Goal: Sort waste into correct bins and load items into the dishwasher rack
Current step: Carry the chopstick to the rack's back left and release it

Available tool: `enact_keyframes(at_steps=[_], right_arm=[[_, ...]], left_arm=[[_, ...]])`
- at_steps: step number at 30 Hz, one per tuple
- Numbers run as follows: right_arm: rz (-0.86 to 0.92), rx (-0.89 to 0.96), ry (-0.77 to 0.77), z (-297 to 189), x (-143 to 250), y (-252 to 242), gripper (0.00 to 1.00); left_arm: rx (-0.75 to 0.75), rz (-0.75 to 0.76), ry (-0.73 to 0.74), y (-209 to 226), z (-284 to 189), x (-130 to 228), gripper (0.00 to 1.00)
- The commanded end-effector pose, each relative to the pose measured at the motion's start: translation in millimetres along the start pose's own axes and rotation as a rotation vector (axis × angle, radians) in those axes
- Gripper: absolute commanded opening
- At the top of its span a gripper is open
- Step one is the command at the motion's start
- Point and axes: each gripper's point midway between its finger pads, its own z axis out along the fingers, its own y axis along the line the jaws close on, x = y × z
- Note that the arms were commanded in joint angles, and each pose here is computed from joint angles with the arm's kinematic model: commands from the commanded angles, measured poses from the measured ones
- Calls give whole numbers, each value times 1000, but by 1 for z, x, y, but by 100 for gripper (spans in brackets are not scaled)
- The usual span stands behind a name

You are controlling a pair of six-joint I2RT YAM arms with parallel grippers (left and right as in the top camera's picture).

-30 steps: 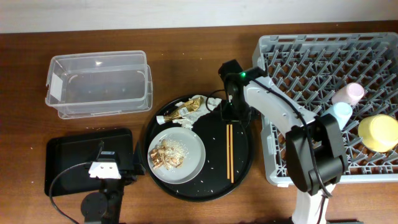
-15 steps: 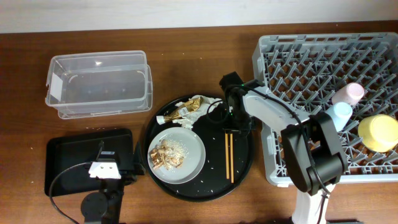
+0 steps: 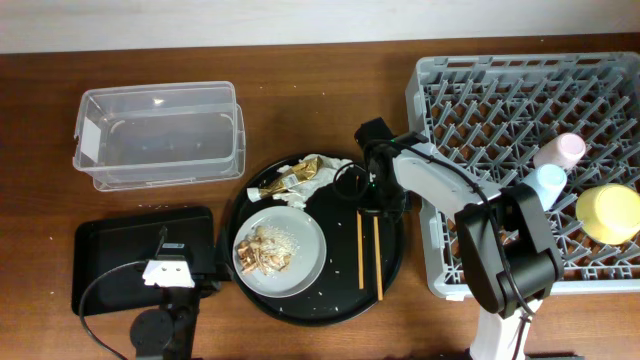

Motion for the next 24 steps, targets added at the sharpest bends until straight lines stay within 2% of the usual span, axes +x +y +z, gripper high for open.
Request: enact_keyframes(at_steps=[1, 8, 12, 16, 24], right_arm=[[-7, -59, 14, -21, 2, 8, 4], [-18, -126, -237, -158, -61, -32, 4], [-88, -109, -403, -215, -94, -69, 4], [-166, -70, -483, -226, -113, -96, 4], [-123, -54, -505, -201, -144, -124, 6]], left_arm=[[-1, 15, 5, 0, 0, 2, 100], [-1, 15, 5, 0, 0, 2, 100], [-1, 15, 5, 0, 0, 2, 100], [-1, 15, 5, 0, 0, 2, 100], [-1, 15, 5, 0, 0, 2, 100]])
